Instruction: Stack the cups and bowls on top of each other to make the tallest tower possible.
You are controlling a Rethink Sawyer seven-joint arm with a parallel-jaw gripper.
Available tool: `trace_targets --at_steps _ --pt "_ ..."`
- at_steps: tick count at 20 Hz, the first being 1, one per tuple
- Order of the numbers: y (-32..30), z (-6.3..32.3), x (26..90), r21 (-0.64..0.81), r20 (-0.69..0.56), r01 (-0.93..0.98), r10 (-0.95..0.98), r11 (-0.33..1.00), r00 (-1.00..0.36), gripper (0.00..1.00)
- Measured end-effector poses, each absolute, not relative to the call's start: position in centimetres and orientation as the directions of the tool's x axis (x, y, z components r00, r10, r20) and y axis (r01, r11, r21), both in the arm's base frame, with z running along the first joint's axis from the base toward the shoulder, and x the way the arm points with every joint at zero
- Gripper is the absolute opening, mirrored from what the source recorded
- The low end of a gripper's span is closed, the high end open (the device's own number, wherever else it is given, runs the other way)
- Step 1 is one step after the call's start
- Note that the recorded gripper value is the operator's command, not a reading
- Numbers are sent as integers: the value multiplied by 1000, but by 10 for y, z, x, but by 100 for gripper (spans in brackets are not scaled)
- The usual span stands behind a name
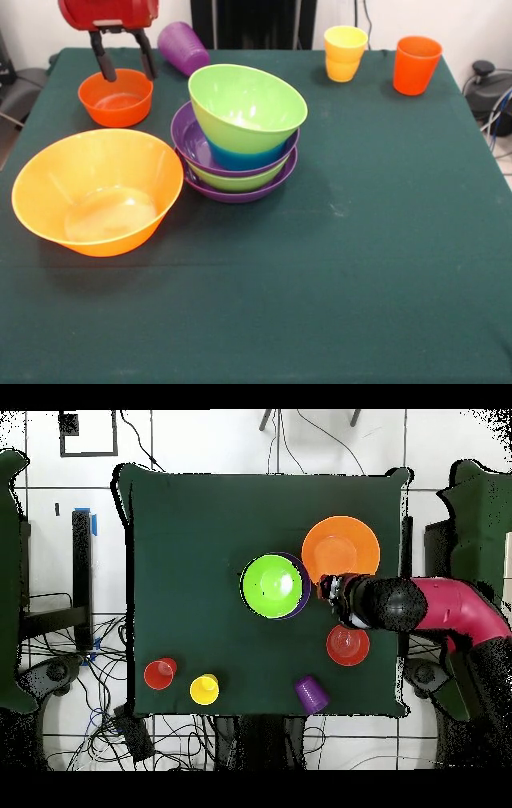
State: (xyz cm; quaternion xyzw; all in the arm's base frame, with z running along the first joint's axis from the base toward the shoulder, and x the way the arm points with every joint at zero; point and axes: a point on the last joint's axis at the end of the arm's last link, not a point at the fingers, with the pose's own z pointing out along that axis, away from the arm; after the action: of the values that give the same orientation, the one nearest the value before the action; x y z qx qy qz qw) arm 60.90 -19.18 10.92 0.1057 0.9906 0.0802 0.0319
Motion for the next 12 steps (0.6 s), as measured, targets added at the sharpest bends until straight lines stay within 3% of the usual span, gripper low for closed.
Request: trace_targets --at_steps 12 --pt "-187 79 593 182 -72 196 212 964 -975 100"
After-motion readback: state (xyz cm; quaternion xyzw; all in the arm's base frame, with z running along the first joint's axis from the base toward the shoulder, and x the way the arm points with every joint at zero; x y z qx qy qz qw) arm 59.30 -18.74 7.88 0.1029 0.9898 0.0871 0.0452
